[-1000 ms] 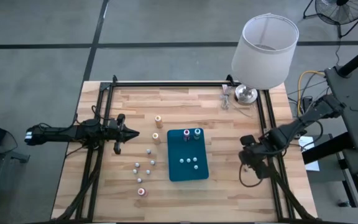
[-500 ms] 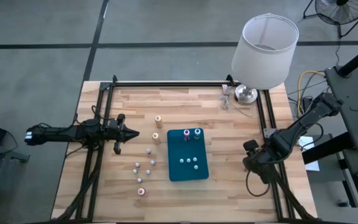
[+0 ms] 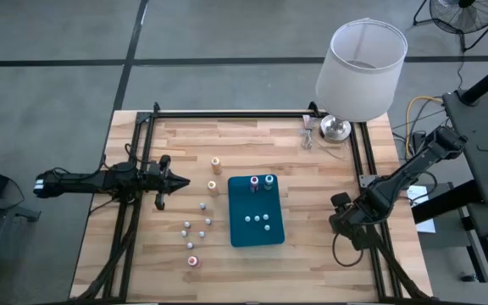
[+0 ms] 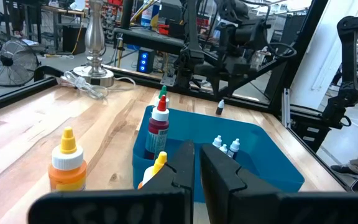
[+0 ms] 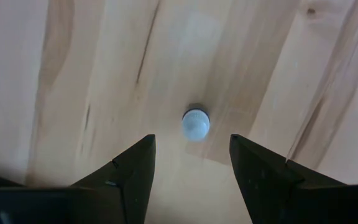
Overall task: Pick & Place food coloring
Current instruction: Put the bottom right small red food coloring bottle into the blue bin
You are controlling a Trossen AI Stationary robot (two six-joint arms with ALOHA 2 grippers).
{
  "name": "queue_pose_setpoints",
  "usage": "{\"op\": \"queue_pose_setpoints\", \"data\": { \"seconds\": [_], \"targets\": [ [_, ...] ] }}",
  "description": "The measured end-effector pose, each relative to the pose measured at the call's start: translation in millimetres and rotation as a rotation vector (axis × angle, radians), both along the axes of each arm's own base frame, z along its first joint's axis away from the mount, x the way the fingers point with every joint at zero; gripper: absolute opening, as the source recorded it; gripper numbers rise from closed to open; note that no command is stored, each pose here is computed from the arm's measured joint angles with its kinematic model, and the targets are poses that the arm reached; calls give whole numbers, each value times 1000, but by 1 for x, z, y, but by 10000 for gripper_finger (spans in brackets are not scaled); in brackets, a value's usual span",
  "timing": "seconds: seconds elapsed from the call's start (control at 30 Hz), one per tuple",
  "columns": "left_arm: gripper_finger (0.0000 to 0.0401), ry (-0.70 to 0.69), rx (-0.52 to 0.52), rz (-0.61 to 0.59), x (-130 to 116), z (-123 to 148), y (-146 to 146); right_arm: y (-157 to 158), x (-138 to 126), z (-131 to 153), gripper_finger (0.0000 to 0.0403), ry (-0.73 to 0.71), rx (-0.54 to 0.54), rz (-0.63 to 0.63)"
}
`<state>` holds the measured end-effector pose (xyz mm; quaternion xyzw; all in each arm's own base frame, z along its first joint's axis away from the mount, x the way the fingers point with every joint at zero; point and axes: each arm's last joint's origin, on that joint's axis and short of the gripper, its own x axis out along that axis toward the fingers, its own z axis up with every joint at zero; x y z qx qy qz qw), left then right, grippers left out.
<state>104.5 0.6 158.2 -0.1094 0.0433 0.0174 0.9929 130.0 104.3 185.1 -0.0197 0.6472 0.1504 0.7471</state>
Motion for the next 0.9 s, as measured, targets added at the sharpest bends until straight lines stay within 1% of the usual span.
{"op": "queue_pose_setpoints", "data": {
  "seconds": [0.37, 0.57, 0.9],
  "targets": [
    [0, 0, 0, 1, 0, 0, 0, -1, -1, -15, 199, -31, 23, -2],
    [0, 0, 0, 0, 0, 0, 0, -1, -1, -18, 199, -32, 16, -12],
    [0, -1, 0, 0, 0, 0, 0, 0, 0, -20, 199, -49, 39, -42]
  ]
}}
